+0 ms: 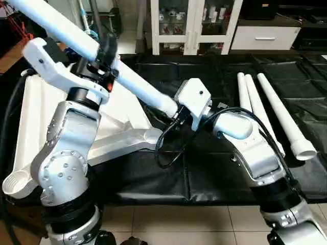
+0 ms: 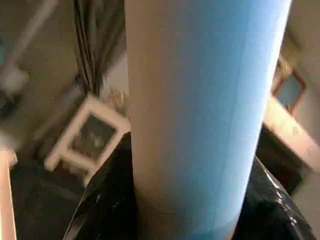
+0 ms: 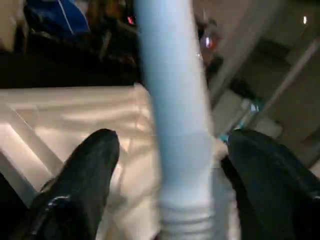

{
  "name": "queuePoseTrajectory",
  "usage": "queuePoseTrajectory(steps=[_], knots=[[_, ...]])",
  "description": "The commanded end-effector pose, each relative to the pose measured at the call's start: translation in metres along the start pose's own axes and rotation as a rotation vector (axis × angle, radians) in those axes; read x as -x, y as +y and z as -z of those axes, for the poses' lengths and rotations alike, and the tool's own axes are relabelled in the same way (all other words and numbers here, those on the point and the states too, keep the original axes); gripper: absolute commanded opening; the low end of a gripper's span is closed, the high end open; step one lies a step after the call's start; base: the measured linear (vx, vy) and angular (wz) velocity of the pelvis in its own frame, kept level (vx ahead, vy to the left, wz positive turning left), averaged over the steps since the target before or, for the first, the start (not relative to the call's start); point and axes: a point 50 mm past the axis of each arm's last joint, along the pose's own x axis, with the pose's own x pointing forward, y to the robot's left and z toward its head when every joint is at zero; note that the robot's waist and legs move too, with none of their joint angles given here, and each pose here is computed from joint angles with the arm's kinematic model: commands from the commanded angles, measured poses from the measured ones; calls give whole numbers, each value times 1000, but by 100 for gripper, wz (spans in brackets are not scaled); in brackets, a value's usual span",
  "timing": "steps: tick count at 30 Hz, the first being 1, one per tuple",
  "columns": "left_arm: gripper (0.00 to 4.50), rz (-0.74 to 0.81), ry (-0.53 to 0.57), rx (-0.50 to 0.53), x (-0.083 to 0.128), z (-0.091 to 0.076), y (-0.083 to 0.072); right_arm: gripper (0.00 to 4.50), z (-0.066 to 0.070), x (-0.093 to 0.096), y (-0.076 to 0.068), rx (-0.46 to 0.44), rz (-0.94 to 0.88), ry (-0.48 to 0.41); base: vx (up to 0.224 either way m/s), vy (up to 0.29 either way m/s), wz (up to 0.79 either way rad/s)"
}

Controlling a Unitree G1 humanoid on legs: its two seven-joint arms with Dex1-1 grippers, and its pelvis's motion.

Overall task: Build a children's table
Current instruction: Pick table leg

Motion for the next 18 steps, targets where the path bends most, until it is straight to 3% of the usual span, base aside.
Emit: queuePoseTrajectory(steps=[1,5,13,18], knots=[[177,26,-60,3,-2,-9,-4,423,-1,2,2,-10,-11,0,0,0,0],[177,56,-149,-5,-3,-20,-4,446,2,9,3,6,22,15,0,0,0],[177,79,-177,4,-5,-22,-5,450,3,17,21,15,-7,33,0,0,0],[177,80,-181,4,-5,-23,-3,450,6,21,20,23,3,53,0,0,0]])
